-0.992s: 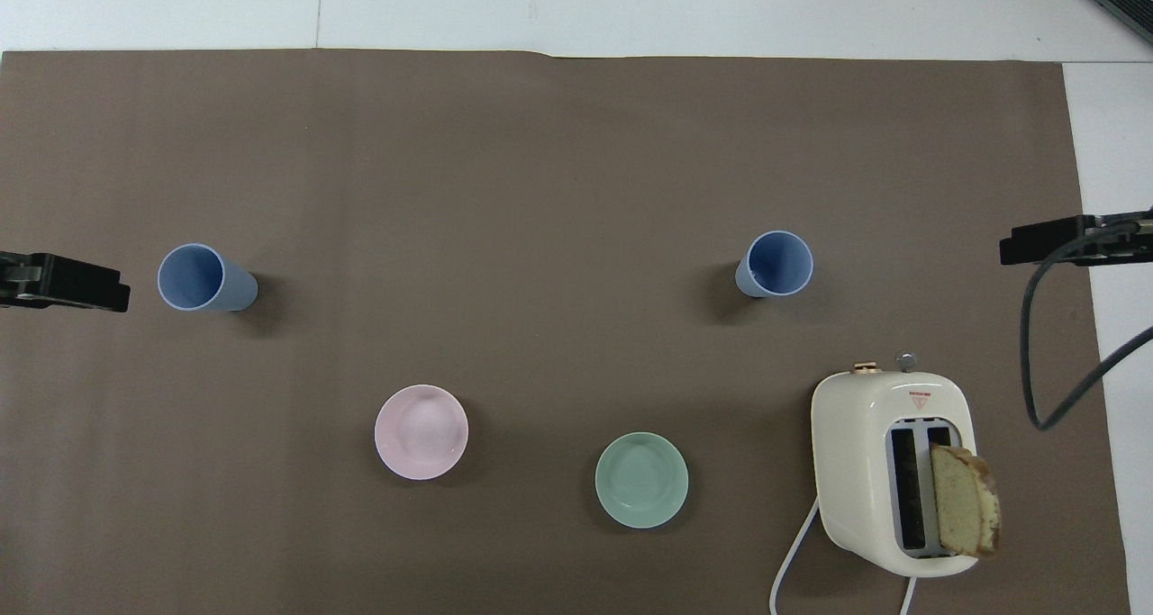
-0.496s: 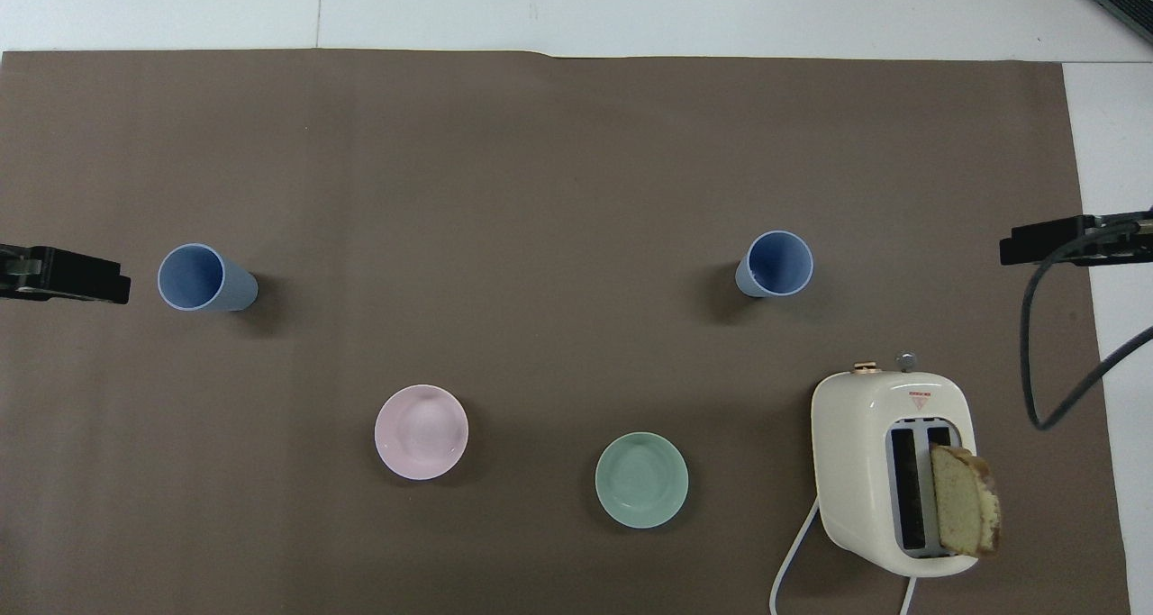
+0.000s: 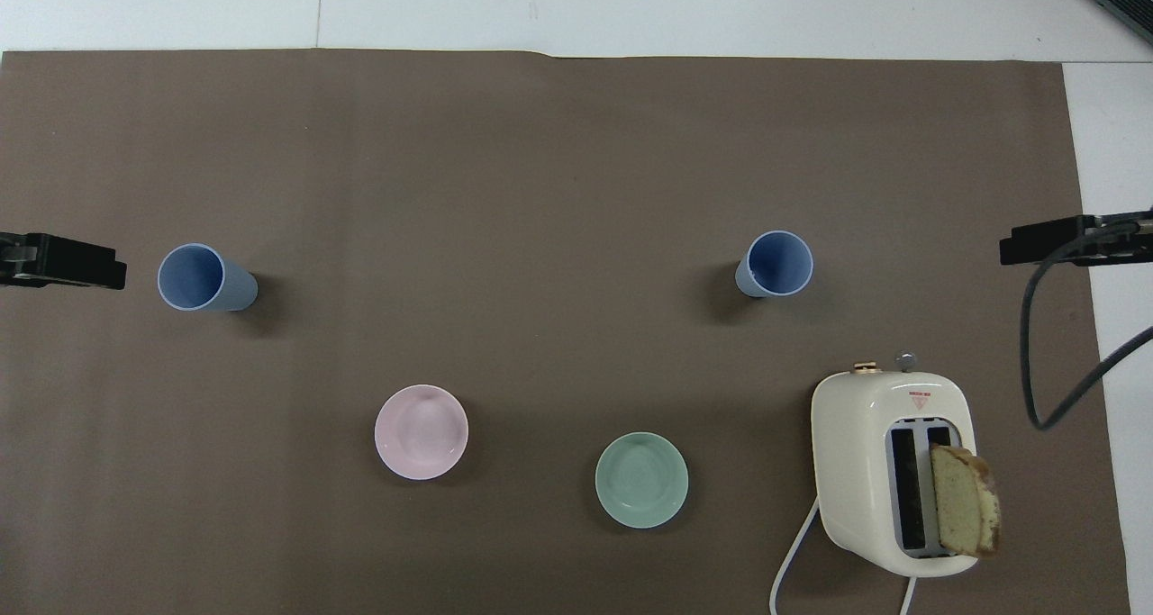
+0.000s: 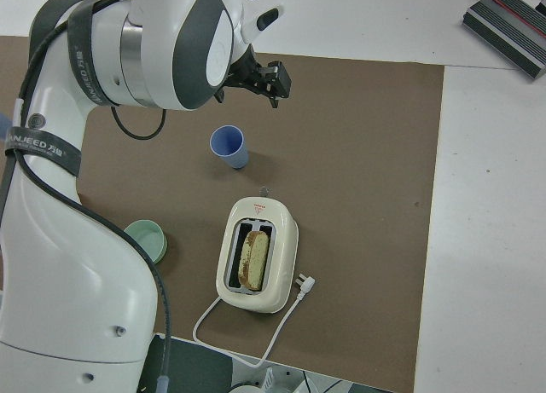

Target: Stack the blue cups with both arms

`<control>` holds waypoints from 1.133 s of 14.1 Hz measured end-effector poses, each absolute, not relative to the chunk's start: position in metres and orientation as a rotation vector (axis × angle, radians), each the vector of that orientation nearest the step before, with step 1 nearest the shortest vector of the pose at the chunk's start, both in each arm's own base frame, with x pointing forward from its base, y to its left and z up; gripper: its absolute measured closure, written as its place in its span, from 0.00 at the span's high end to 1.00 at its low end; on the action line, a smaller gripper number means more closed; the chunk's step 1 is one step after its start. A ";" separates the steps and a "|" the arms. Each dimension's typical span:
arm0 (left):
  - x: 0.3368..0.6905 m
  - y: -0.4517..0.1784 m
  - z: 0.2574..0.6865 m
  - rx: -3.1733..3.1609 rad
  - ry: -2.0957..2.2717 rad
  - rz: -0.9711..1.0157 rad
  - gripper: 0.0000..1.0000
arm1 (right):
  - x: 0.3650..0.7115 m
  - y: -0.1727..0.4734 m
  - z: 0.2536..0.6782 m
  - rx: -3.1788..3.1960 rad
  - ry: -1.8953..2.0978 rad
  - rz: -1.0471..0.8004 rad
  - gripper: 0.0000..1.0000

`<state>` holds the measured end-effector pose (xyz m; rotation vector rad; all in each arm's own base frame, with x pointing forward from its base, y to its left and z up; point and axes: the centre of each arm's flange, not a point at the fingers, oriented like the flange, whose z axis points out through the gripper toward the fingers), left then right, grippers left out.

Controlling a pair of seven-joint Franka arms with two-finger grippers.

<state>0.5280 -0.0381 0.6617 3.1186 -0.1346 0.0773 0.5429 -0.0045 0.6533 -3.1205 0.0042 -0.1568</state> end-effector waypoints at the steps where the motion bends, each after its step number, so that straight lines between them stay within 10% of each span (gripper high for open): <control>1: 0.532 -0.031 0.656 3.119 -0.112 0.087 1.00 | 0.543 -0.005 0.653 -3.121 0.004 -0.157 1.00; 16: 0.587 0.074 0.479 3.122 0.144 0.089 1.00 | 0.543 -0.005 0.653 -3.121 0.004 -0.157 1.00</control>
